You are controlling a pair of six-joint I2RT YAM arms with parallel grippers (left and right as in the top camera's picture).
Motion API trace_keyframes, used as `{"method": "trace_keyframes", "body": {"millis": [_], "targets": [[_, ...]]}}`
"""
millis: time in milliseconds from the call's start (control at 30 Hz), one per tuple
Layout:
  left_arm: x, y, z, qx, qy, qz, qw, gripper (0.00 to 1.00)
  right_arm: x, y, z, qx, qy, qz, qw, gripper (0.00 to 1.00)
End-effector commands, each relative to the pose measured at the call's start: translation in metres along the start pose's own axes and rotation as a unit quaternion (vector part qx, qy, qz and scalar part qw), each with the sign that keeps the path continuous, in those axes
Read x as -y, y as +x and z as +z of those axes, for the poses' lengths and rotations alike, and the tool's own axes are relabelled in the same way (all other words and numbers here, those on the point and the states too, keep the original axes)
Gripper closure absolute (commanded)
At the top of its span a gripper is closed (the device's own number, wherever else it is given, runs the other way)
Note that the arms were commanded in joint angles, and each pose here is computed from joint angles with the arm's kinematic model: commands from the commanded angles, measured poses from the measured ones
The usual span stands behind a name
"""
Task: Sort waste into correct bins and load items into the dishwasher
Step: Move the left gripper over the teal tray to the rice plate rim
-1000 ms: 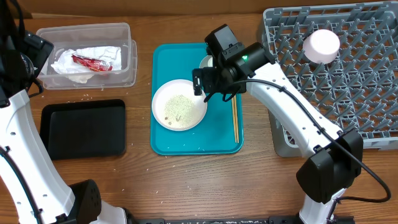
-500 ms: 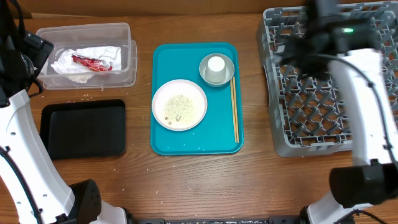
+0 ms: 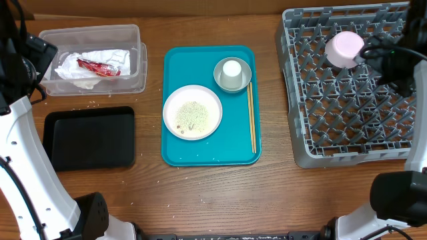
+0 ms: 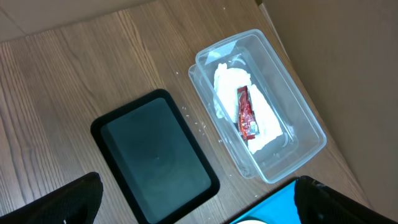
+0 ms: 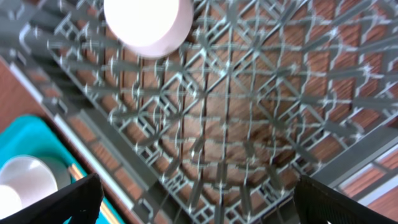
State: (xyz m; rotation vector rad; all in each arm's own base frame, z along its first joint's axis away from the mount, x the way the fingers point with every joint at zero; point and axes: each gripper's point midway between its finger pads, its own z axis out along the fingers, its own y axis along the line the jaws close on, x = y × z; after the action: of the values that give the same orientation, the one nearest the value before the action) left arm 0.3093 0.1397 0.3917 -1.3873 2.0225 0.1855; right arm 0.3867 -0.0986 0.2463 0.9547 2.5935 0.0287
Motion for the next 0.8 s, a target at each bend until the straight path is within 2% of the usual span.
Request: {"method": "trace_keyframes", "body": {"millis": [0,667,767], "targets": [[-0.0030,-0.0025,0.0021,0.005,-0.009,-0.011,1.000,0.00,0.0037,-0.0092,-0.0095,0.021,-0.002,0.006,1.000,0.00],[-0.0027,-0.0021,0.0022,0.004,-0.009,-0.011,1.000,0.00,0.0043,-0.0094,-0.0094,0.021,-0.002,0.007,1.000,0.00],[0.0049,0.0057,0.0019,-0.019,0.013,-0.012,1.000,0.00,0.0043,-0.0094,-0.0094,0.021,-0.002,0.007,1.000,0.00]]}}
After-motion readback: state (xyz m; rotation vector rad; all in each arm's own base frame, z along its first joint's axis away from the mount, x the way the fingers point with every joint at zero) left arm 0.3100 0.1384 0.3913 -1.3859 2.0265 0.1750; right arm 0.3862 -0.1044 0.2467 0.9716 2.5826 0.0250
